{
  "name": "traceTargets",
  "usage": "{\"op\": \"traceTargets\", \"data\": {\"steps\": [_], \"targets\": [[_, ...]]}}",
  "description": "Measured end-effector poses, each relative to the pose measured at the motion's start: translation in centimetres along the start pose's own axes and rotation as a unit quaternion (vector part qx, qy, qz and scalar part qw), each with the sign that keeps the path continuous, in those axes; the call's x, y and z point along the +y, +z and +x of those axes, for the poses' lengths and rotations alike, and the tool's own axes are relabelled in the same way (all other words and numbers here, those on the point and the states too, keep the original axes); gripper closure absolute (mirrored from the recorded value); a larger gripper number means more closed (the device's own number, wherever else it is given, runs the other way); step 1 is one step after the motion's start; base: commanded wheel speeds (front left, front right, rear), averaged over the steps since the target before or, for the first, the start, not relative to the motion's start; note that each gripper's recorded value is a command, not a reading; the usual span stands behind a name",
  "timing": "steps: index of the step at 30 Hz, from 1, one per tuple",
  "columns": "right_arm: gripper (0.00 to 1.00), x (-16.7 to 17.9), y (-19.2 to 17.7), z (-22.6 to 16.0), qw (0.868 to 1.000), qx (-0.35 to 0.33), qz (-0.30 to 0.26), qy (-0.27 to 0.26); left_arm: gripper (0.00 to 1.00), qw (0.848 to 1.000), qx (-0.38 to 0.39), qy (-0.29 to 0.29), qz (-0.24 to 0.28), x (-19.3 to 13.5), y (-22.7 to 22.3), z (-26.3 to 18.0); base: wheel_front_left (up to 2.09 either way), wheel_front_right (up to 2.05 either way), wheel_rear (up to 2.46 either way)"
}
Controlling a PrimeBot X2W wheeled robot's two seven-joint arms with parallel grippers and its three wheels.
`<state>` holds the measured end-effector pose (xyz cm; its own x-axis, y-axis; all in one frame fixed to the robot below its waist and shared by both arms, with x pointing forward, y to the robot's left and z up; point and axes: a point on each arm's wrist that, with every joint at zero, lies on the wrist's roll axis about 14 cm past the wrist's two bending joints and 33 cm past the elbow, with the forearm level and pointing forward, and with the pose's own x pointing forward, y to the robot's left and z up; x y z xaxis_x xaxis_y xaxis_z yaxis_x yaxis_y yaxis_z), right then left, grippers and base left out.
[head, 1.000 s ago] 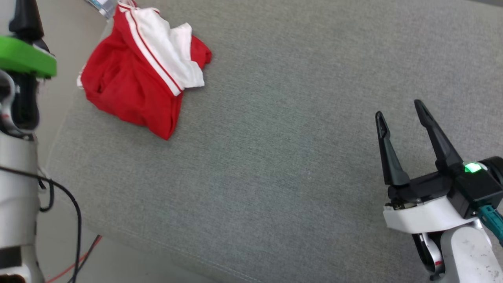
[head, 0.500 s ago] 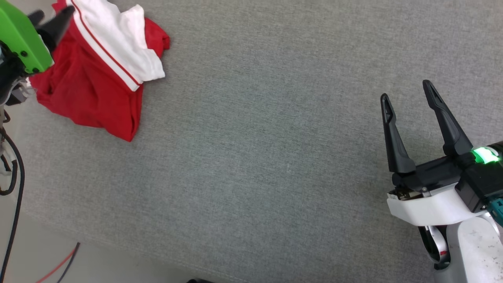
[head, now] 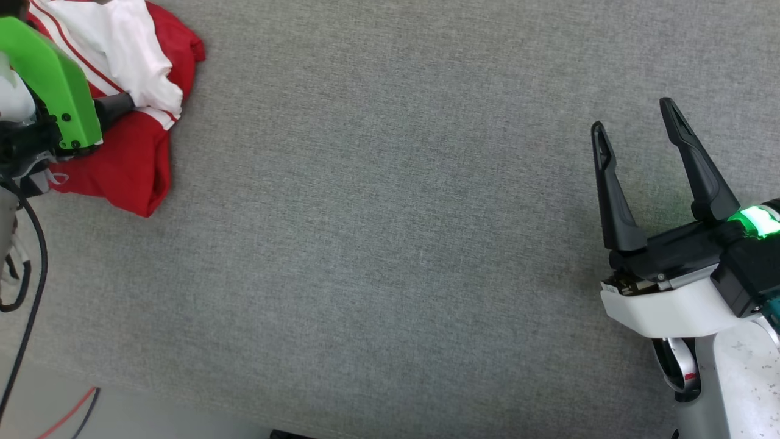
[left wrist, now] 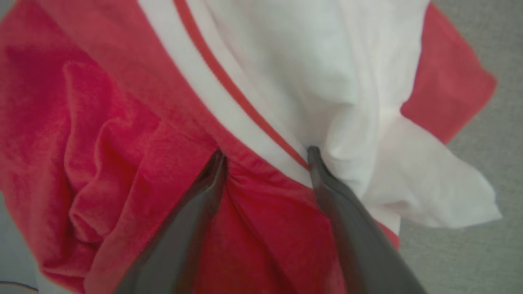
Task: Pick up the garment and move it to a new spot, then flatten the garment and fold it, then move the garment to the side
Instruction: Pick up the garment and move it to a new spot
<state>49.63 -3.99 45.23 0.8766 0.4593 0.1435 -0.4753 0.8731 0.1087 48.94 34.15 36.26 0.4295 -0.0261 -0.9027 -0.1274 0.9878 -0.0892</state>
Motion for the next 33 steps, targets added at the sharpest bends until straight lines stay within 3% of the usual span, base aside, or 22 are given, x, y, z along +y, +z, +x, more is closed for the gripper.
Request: {"op": "traceTargets", "data": {"steps": [4, 5, 7, 16, 22, 27, 33], "targets": [[0.0, -0.5, -0.5, -0.3, 1.0, 0.007, -0.001, -0.006, 0.0, 1.0, 0.022, 0.007, 0.009, 0.1, -0.4, 1.0, 0.0, 0.0, 0.0], [0.0, -0.6, -0.5, -0.3, 1.0, 0.008, -0.002, -0.007, 0.19, 1.0, 0.025, 0.007, 0.009, 0.0, -0.5, 1.1, 0.0, 0.0, 0.0], [0.0, -0.6, -0.5, -0.4, 1.0, 0.009, -0.003, -0.009, 1.0, 1.0, 0.023, 0.005, 0.008, 0.0, -0.4, 1.0, 0.0, 0.0, 0.0], [0.0, 0.2, 2.1, -0.3, 1.0, -0.014, -0.003, -0.008, 1.0, 0.998, -0.064, -0.007, 0.025, -0.7, 2.0, -2.0, 0.0, 0.0, 0.0], [0.0, 1.3, 4.3, -0.9, 1.0, -0.03, 0.001, -0.007, 1.0, 0.987, -0.138, -0.017, 0.085, -1.6, 4.8, -7.0, 0.0, 0.0, 0.0], [0.0, 2.1, 6.2, -1.4, 0.999, -0.045, 0.003, -0.008, 1.0, 0.972, -0.182, -0.047, 0.144, -4.5, 5.8, -10.7, 0.0, 0.0, 0.0], [0.0, 2.3, 8.4, -2.2, 0.998, -0.064, 0.002, -0.014, 1.0, 0.946, -0.212, -0.107, 0.221, -10.3, 5.6, -13.4, 0.0, 0.0, 0.0]]}}
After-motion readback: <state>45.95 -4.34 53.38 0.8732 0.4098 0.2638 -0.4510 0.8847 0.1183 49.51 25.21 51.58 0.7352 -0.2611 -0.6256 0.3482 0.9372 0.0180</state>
